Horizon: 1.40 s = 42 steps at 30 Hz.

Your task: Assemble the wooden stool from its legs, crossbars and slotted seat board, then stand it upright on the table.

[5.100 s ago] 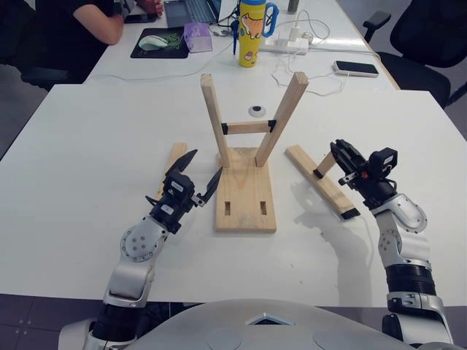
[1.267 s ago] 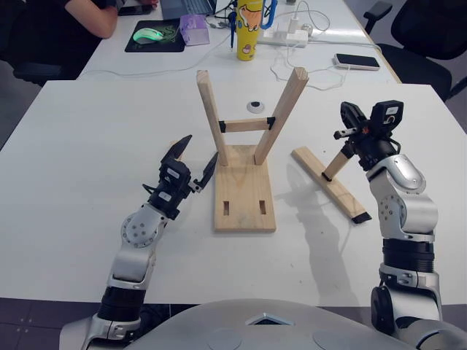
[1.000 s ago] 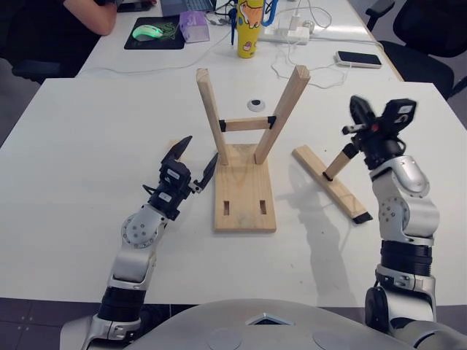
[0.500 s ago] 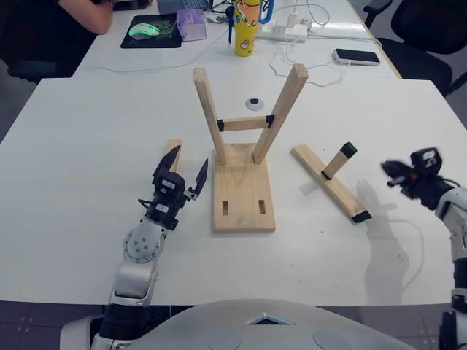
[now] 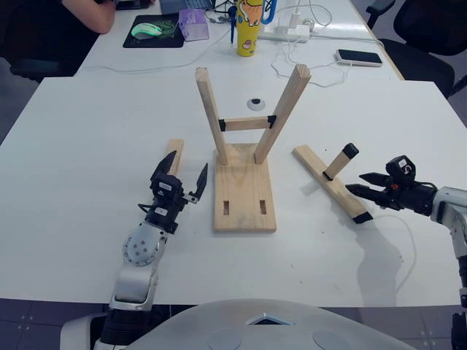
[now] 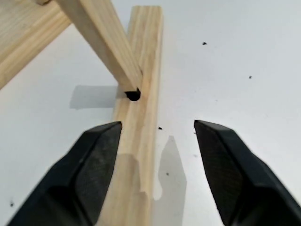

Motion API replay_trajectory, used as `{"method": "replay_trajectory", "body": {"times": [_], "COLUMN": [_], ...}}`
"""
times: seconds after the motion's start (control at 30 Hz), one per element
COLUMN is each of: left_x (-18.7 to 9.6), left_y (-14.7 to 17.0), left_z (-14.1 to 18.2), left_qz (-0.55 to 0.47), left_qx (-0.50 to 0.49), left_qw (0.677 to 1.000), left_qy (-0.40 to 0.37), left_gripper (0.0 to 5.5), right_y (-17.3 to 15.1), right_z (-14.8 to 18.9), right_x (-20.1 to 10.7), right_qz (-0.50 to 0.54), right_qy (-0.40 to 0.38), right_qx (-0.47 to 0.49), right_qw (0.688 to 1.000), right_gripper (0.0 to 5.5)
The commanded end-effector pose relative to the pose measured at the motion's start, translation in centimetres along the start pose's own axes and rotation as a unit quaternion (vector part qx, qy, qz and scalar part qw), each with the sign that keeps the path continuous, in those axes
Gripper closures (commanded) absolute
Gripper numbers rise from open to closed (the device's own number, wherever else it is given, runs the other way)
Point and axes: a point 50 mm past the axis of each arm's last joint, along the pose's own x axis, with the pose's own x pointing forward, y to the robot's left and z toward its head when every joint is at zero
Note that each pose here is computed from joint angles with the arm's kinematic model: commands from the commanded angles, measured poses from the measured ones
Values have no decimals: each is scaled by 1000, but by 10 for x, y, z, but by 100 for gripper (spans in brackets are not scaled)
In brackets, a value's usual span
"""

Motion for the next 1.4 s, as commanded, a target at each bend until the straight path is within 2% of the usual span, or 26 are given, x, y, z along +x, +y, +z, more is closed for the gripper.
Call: {"method": "replay_trajectory", "body": {"times": [0.03,0.07,0.37,0.7,0.9,1.0,1.17,1.27,1.4], "left_x": [1,2,6,13,13,10,7,4,3], "left_y": [-2,-2,4,19,21,18,12,11,11], "left_z": [-1,0,1,0,0,-1,-1,2,13], "left_qz": [-22,-31,-52,-27,-39,-55,-58,-65,-102], "left_qx": [-72,-85,-95,-78,-118,-152,-190,-234,-324], "left_qw": [997,996,994,996,991,985,978,968,939], "left_qy": [14,13,34,46,56,63,66,65,52], "left_gripper": [76,68,68,68,68,68,68,68,68], "right_y": [8,7,12,22,13,6,12,26,46], "right_z": [-5,-6,-20,-45,-33,-22,-8,6,10], "right_x": [11,14,32,26,15,4,-8,-16,-25], "right_qz": [-8,-19,-50,-42,-23,23,133,225,317], "right_qy": [7,9,35,87,53,12,-14,-36,-27], "right_qx": [-5,-10,-19,2,14,37,47,78,120], "right_qw": [1000,1000,998,995,998,999,990,971,940], "right_gripper": [195,179,179,343,343,343,343,343,343]}}
